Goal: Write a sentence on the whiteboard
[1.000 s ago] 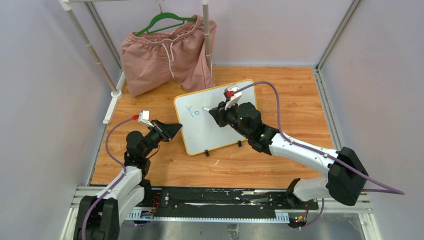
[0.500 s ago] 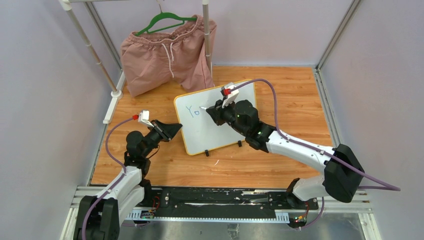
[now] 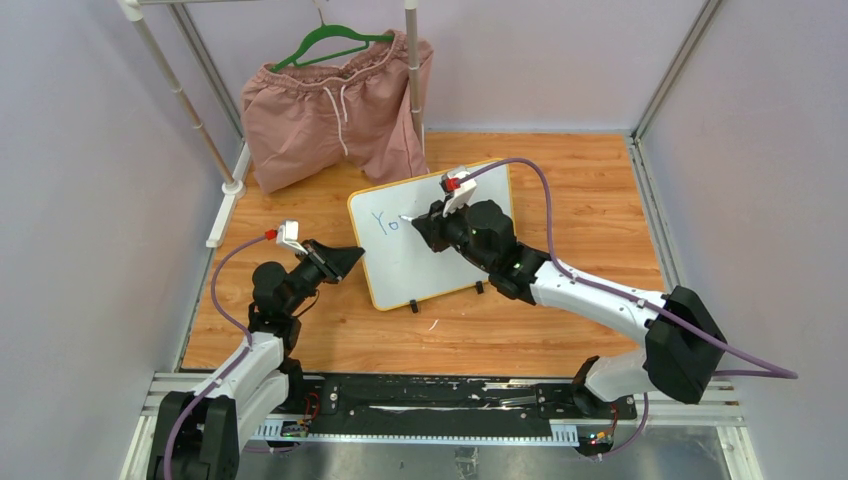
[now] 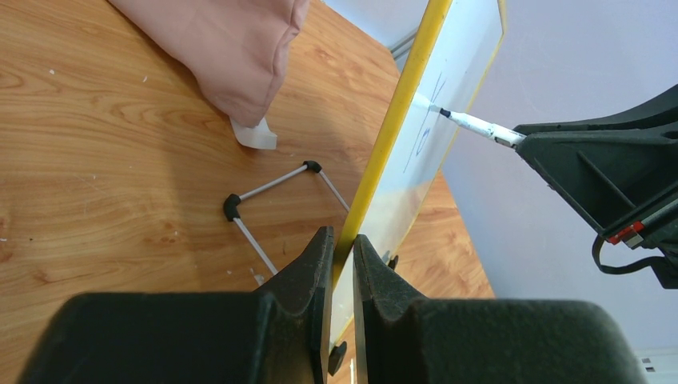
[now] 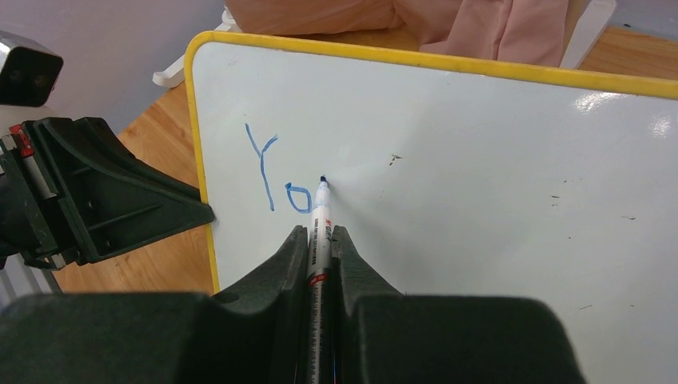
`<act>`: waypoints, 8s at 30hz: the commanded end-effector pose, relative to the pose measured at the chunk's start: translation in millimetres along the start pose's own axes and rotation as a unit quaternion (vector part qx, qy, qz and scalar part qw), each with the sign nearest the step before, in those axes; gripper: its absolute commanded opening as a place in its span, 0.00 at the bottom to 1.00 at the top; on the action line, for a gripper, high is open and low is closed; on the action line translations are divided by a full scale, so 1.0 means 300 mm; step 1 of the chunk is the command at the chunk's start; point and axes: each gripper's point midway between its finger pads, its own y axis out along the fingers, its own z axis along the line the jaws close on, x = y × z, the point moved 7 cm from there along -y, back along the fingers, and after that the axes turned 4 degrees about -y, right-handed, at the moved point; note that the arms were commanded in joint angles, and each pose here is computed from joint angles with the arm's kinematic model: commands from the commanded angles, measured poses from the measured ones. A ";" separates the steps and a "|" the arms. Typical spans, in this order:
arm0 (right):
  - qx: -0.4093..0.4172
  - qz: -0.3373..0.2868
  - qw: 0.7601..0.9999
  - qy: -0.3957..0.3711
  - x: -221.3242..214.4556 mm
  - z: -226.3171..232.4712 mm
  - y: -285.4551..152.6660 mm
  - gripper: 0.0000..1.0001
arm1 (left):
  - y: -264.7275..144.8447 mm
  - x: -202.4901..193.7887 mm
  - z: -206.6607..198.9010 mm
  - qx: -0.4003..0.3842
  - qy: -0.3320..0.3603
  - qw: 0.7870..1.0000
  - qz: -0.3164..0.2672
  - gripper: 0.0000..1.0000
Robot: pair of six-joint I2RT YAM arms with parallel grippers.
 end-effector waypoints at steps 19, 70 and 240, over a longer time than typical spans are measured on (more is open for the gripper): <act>-0.029 0.017 0.999 0.010 -0.046 -0.034 -0.039 0.00 | -0.003 0.018 -0.032 -0.026 0.013 0.999 -0.017 0.00; -0.056 0.000 0.998 -0.006 0.037 -0.064 -0.002 0.00 | -0.005 0.015 -0.031 -0.026 0.013 0.999 -0.015 0.00; -0.081 -0.025 0.996 -0.005 0.061 -0.151 -0.148 0.00 | -0.004 0.014 -0.031 -0.027 0.014 0.999 -0.014 0.00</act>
